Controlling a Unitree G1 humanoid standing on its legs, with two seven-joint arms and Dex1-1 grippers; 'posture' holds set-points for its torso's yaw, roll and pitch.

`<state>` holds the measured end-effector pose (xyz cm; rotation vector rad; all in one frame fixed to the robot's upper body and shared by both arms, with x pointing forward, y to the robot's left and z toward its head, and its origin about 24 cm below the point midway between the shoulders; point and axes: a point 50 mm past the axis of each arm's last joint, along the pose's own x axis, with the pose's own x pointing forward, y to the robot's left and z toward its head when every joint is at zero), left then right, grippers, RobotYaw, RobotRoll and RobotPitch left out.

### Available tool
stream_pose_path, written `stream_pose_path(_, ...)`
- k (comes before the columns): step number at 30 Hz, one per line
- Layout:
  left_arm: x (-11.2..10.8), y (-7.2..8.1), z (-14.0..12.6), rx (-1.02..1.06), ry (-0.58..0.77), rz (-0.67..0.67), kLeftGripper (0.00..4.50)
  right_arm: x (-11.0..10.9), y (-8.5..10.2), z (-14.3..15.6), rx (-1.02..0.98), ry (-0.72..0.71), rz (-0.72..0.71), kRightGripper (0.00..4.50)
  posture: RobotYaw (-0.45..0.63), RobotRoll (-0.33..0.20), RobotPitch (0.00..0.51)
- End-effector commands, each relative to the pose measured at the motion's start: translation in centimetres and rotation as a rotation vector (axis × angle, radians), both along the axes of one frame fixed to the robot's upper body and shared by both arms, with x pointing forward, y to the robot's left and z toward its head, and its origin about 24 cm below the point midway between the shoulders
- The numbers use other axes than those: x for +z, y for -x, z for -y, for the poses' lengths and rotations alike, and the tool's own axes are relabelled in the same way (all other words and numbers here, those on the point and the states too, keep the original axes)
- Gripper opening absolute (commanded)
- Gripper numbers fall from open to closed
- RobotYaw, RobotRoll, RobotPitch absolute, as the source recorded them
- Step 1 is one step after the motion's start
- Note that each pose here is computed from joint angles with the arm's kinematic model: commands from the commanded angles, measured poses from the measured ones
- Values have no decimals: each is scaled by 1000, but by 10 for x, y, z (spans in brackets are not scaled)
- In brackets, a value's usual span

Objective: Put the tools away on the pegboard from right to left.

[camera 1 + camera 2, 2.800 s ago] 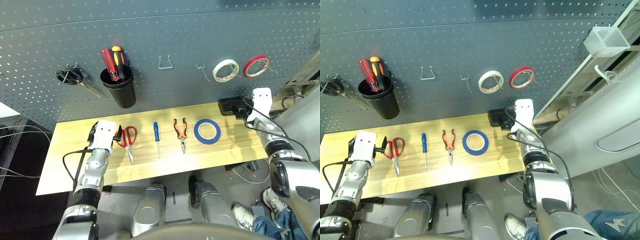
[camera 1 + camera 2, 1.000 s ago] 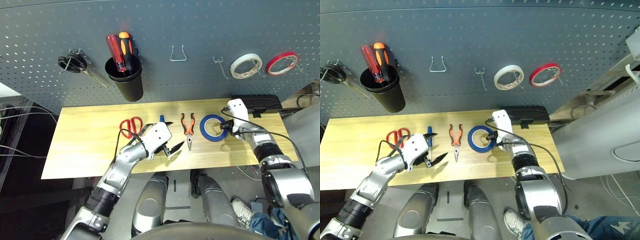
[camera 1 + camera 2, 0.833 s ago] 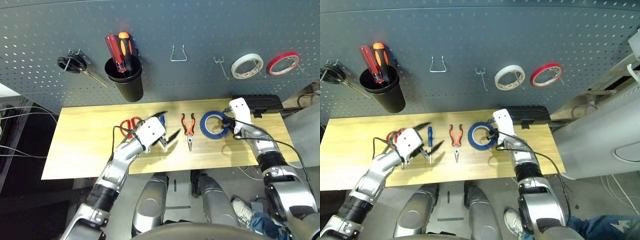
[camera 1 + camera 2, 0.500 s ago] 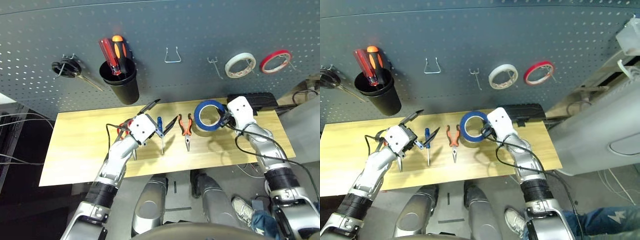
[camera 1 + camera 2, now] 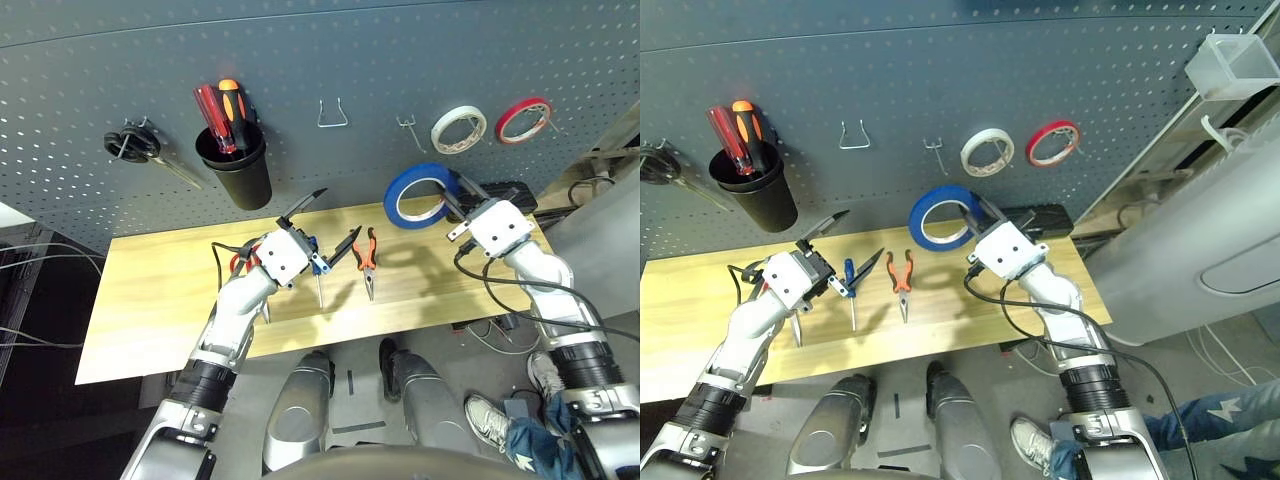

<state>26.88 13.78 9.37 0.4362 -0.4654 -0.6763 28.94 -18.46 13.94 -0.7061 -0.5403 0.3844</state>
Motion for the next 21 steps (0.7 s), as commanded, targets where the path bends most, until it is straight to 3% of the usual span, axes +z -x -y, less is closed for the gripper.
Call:
stream_pose_path(1, -2, 1, 2, -3, -6, 5, 4500, 11, -1, 1, -7, -7, 63, 725, 143, 0, 188)
stream_pose_path(10, 0, -1, 1, 10, -7, 18, 4500, 23, -24, 5, -80, -66, 84, 725, 154, 0, 184)
stream_pose_path(17, -2, -2, 3, 5, -9, 2, 4500, 11, -55, -3, -102, -53, -43, 725, 170, 0, 184)
stream_pose_path(21, -8, -1, 7, -33, -41, -51, 4500, 2, -50, -2, -76, -64, -73, 1974, 178, 0, 186)
